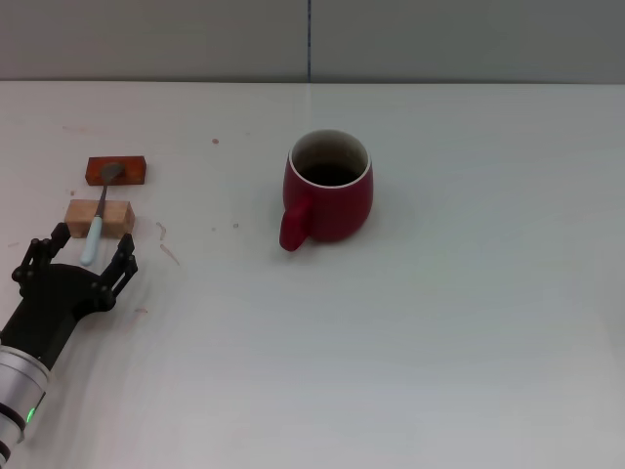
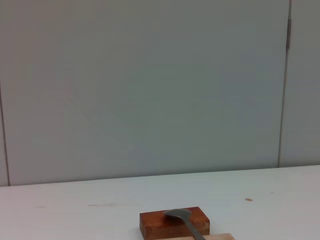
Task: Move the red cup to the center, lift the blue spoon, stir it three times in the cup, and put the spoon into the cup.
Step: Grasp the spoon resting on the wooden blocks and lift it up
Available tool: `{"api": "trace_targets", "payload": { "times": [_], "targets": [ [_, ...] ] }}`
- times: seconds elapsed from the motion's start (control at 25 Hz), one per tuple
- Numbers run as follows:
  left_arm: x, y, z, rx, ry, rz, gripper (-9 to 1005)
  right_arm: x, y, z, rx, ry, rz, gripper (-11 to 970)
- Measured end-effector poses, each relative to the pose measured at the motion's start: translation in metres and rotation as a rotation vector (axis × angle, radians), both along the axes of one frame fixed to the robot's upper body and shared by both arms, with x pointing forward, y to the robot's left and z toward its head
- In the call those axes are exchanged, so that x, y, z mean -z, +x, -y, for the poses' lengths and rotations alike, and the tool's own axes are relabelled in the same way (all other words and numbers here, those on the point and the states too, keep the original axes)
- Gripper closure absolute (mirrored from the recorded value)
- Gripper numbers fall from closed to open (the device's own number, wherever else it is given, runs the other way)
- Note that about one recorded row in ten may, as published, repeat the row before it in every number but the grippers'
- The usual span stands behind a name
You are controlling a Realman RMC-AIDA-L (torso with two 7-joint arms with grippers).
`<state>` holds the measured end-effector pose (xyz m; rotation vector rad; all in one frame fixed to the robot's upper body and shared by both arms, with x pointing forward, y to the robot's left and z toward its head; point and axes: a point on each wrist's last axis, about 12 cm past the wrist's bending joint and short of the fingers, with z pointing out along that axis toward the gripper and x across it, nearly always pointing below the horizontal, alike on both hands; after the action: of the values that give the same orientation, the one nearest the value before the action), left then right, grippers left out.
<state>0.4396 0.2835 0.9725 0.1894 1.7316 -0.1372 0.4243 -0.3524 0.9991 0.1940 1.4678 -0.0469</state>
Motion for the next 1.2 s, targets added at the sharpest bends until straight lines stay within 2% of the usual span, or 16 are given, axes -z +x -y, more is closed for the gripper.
{"api": "trace_targets", "payload": {
  "times": [0.28, 0.4, 0.8, 1.2],
  "targets": [
    [0.0, 0.0001, 0.0019, 0.009, -0.002, -0.002, 174, 0.0, -0.0001, 0.0001, 0.0, -0.001, 0.0, 124],
    [-0.0002, 0.0003, 0.0022, 0.01, -0.002, -0.002, 384, -0.0001, -0.0001, 0.0001, 0.0, -0.001, 0.001, 124],
    [0.0003, 0.0011, 0.0012, 0.002, -0.002, -0.008, 379, 0.0001, -0.0005, 0.0, -0.001, 0.0, 0.0, 124],
    [0.0002, 0.0012, 0.0002, -0.001, -0.001, -0.008, 535, 0.0001, -0.0006, -0.0001, -0.001, 0.0, 0.0, 124]
  ]
}}
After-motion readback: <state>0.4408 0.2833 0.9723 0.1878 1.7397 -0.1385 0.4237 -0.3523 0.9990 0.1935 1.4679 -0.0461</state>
